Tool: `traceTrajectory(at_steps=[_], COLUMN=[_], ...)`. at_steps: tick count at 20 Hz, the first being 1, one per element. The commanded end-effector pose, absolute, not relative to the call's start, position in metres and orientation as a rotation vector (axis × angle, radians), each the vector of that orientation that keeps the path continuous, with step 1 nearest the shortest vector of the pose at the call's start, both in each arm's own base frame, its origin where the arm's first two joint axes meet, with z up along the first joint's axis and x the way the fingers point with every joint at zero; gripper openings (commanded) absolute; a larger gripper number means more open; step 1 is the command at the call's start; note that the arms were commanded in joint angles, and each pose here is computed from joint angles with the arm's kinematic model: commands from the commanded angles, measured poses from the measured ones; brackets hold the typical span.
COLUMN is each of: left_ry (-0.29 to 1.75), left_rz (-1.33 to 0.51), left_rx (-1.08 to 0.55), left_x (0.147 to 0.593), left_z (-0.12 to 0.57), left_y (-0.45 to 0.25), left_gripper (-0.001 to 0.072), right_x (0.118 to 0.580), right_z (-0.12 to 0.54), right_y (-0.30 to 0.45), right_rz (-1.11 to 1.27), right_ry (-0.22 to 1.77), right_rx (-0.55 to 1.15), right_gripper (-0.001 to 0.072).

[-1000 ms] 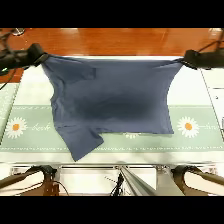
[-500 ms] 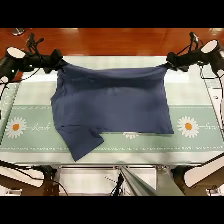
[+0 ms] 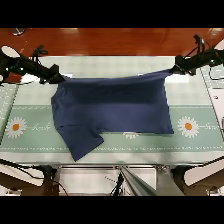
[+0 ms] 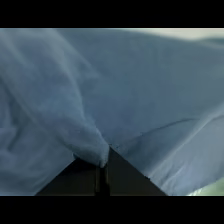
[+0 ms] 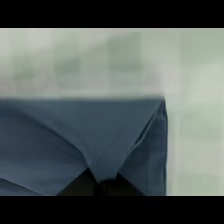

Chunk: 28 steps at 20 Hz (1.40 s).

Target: Fold the shirts.

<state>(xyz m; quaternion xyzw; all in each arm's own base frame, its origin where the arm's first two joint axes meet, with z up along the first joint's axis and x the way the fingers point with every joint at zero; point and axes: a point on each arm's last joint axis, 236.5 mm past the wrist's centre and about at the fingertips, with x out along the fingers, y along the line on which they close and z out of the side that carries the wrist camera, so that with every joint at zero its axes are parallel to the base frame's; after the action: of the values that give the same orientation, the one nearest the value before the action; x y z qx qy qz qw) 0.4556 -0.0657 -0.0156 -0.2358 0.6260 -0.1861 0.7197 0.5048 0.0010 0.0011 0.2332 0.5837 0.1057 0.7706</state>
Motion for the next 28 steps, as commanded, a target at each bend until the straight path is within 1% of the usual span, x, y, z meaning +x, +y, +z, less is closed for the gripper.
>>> traceTrajectory(at_steps=[1, 4, 5, 6, 7, 8, 10, 12, 13, 15, 17, 19, 20, 22, 24, 26, 28], left_ry=[1.534, 1.582, 1.601, 1.629, 1.667, 1.693, 1.708, 1.659, 1.630, 1.583, 1.552, 1.537, 1.526, 1.475, 1.410, 1.377, 1.409], left_rz=[-0.412, -0.411, -0.407, -0.405, -0.422, -0.433, -0.422, -0.393, -0.368, -0.257, -0.142, -0.054, -0.033, -0.038, -0.067, -0.121, -0.167], left_rx=[-0.452, -0.472, -0.482, -0.494, -0.496, -0.489, -0.479, -0.479, -0.472, -0.476, -0.546, -0.657, -0.717, -0.839, -0.921, -0.975, -0.954], left_x=[0.419, 0.405, 0.401, 0.395, 0.385, 0.378, 0.369, 0.363, 0.356, 0.332, 0.297, 0.261, 0.247, 0.232, 0.233, 0.237, 0.230], left_z=[-0.038, -0.051, -0.053, -0.052, -0.050, -0.047, -0.036, -0.021, -0.017, -0.023, -0.038, -0.054, -0.060, -0.066, -0.069, -0.069, -0.075], left_y=[-0.060, -0.062, -0.064, -0.066, -0.068, -0.066, -0.056, -0.044, -0.036, -0.010, 0.013, 0.027, 0.027, 0.019, 0.007, -0.011, -0.025], left_gripper=[0.0029, 0.0031, 0.0126, 0.0505, 0.0711, 0.0711, 0.0711, 0.0711, 0.0711, 0.0711, 0.0711, 0.0710, 0.0709, 0.0709, 0.0709, 0.0710, 0.0709], right_x=[0.469, 0.449, 0.444, 0.439, 0.435, 0.433, 0.432, 0.427, 0.421, 0.404, 0.378, 0.349, 0.336, 0.316, 0.303, 0.297, 0.296], right_z=[-0.029, -0.063, -0.069, -0.070, -0.063, -0.052, -0.026, 0.000, 0.009, 0.019, 0.014, 0.003, -0.001, -0.005, -0.007, -0.011, -0.011], right_y=[0.003, 0.009, 0.010, 0.014, 0.022, 0.028, 0.019, -0.010, -0.029, -0.050, -0.050, -0.029, -0.013, 0.017, 0.037, 0.044, 0.045], right_rz=[0.234, 0.213, 0.210, 0.216, 0.251, 0.308, 0.304, 0.213, 0.148, 0.058, 0.012, 0.031, 0.056, 0.127, 0.178, 0.192, 0.194], right_ry=[1.416, 1.488, 1.502, 1.522, 1.534, 1.531, 1.502, 1.446, 1.415, 1.330, 1.256, 1.203, 1.179, 1.145, 1.124, 1.129, 1.133], right_rx=[0.457, 0.473, 0.482, 0.507, 0.535, 0.539, 0.523, 0.479, 0.464, 0.498, 0.547, 0.578, 0.620, 0.699, 0.761, 0.786, 0.788], right_gripper=[0.0019, 0.0019, 0.0022, 0.0127, 0.0515, 0.0621, 0.0621, 0.0621, 0.0621, 0.0620, 0.0620, 0.0620, 0.0620, 0.0620, 0.0620, 0.0620, 0.0620])
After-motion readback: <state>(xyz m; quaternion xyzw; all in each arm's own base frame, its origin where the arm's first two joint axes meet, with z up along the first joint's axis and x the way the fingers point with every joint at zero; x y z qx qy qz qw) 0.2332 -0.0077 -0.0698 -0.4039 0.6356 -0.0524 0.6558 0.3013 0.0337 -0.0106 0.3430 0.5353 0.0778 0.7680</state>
